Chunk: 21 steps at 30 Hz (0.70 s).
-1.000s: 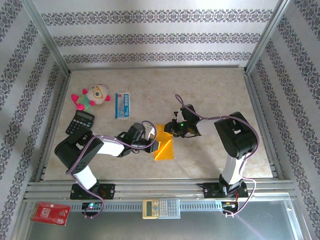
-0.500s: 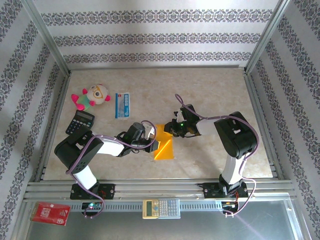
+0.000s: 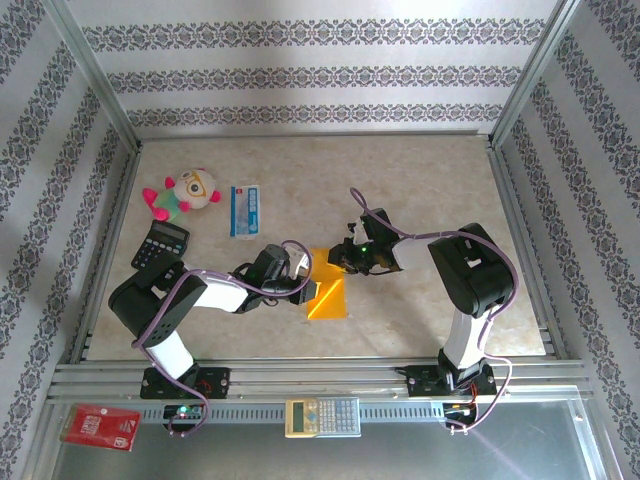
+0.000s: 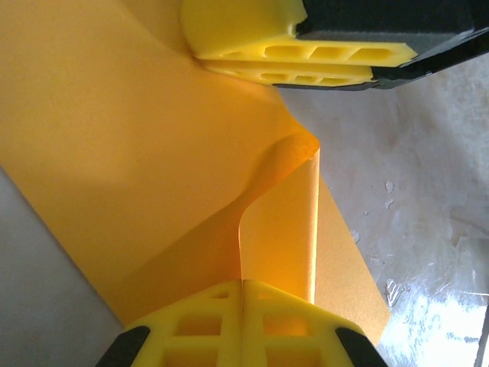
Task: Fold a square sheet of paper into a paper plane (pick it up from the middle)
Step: Fold the triangle a second time at the center of the table.
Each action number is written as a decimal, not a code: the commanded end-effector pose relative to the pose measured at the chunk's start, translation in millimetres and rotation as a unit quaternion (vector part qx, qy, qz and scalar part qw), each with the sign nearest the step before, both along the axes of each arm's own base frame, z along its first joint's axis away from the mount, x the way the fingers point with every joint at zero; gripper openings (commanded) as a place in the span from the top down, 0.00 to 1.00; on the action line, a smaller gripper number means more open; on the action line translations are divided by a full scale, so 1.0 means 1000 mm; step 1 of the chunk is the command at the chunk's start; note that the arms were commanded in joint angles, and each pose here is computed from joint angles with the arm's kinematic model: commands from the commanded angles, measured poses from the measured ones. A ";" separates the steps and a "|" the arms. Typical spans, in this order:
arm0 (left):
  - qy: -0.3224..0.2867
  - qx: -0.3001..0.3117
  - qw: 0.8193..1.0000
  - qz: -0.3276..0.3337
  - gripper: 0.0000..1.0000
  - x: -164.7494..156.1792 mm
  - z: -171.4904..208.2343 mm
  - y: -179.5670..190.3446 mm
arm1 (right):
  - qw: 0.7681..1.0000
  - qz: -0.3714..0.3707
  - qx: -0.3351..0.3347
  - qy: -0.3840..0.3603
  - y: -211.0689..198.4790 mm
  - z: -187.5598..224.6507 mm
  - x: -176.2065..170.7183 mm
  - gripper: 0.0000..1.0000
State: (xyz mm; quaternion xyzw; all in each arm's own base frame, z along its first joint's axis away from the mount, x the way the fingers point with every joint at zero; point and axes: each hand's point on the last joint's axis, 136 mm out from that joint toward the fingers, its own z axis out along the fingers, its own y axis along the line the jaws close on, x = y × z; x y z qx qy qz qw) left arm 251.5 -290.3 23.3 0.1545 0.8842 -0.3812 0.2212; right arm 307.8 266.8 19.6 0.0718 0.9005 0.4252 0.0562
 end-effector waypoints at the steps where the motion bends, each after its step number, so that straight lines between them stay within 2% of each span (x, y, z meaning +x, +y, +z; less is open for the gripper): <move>1: 0.002 -0.009 1.000 0.008 0.96 0.002 0.006 0.004 | 0.998 -0.010 -0.050 0.041 -0.016 -0.035 -0.013 0.79; 21: 0.008 0.001 1.000 0.013 0.96 0.004 0.000 0.009 | 0.998 -0.008 -0.050 0.044 -0.014 -0.037 -0.014 0.79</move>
